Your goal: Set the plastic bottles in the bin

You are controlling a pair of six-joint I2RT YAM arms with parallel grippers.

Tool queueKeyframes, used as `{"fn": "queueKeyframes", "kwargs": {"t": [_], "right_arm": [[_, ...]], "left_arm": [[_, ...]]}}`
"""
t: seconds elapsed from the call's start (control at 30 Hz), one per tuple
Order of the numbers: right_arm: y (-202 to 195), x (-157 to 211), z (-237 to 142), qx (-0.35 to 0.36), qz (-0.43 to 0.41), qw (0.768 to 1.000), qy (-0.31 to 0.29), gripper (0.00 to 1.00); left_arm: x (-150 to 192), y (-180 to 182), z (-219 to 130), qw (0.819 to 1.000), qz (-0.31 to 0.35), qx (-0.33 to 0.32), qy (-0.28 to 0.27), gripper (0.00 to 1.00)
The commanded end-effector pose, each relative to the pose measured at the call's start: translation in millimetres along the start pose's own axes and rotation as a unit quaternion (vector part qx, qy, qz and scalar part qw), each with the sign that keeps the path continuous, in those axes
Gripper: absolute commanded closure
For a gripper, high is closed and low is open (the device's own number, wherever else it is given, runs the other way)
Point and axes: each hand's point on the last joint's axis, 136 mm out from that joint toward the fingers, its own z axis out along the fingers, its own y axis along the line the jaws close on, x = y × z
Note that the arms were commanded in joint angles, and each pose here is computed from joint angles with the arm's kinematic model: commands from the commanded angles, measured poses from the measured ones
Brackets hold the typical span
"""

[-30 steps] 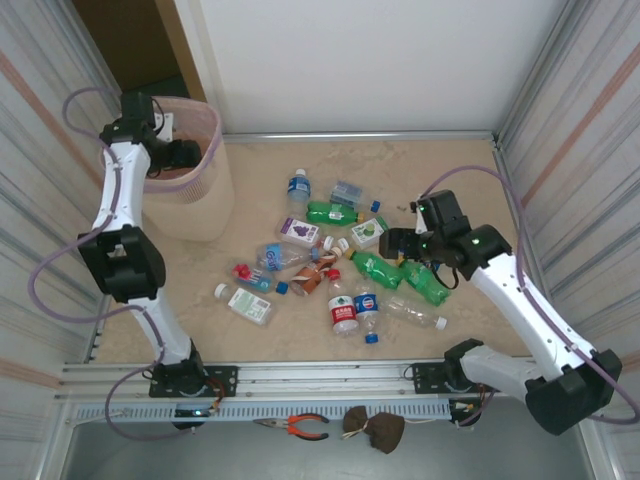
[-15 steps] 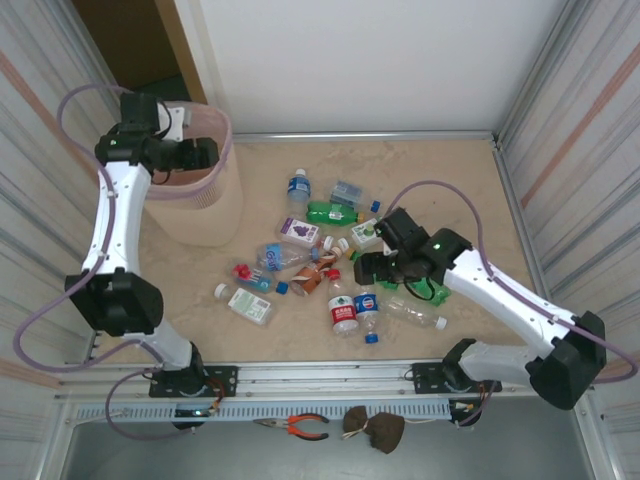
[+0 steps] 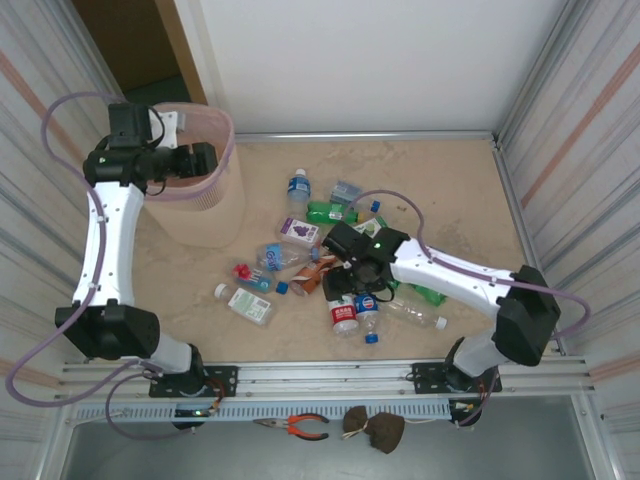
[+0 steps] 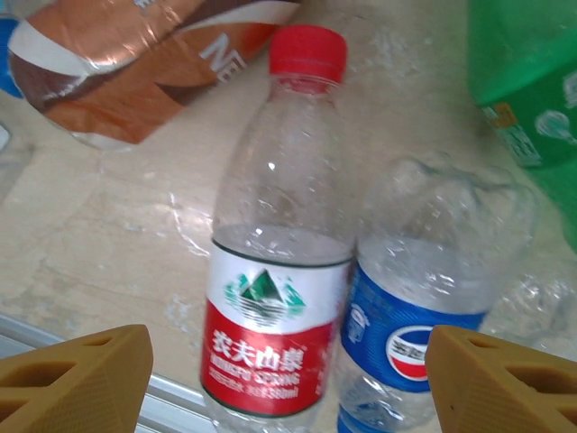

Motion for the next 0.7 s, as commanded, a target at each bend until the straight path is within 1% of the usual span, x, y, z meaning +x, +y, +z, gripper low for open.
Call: {"fn": "queueKeyframes", "kwargs": {"t": [0.0, 0.07, 0.17, 0.23, 0.37, 0.5, 0.67], "right_arm": [[1.1, -11.7, 4.6, 0.017, 0.006, 1.0, 0.002, 0.24], [0.9, -17.3, 13.1, 0.019, 0.008, 1.0, 0.011, 0.27], [-4.2, -26.9, 28.1, 0.012, 0.029, 0.999, 0.024, 0.37], [-9.9, -33.9, 37.2, 0.012, 0.044, 0.999, 0.029, 0.41], [-10.3, -48.0, 50.3, 0.007, 0.04, 0.998, 0.037, 0.45], [-6.8, -55.4, 60.0, 0.007, 0.033, 0.998, 0.044, 0.45], [-2.7, -59.0, 73.2, 0.005, 0.026, 0.998, 0.058, 0.45]], "left_arm": [[-15.2, 1.9, -30.0, 0.999, 0.016, -0.022, -0.029, 0.19], [-19.0, -0.8, -38.5, 0.999, 0.017, -0.021, -0.038, 0.19], [-19.6, -7.3, -50.3, 0.998, 0.021, -0.013, -0.05, 0.19], [-17.2, -10.5, -55.7, 0.998, 0.021, -0.008, -0.052, 0.19], [-10.3, -18.3, -64.4, 0.998, 0.018, 0.008, -0.055, 0.19], [-3.5, -30.1, -71.3, 0.998, 0.019, 0.028, -0.06, 0.19], [9.0, -42.7, -70.7, 0.997, 0.02, 0.044, -0.056, 0.19]]}}
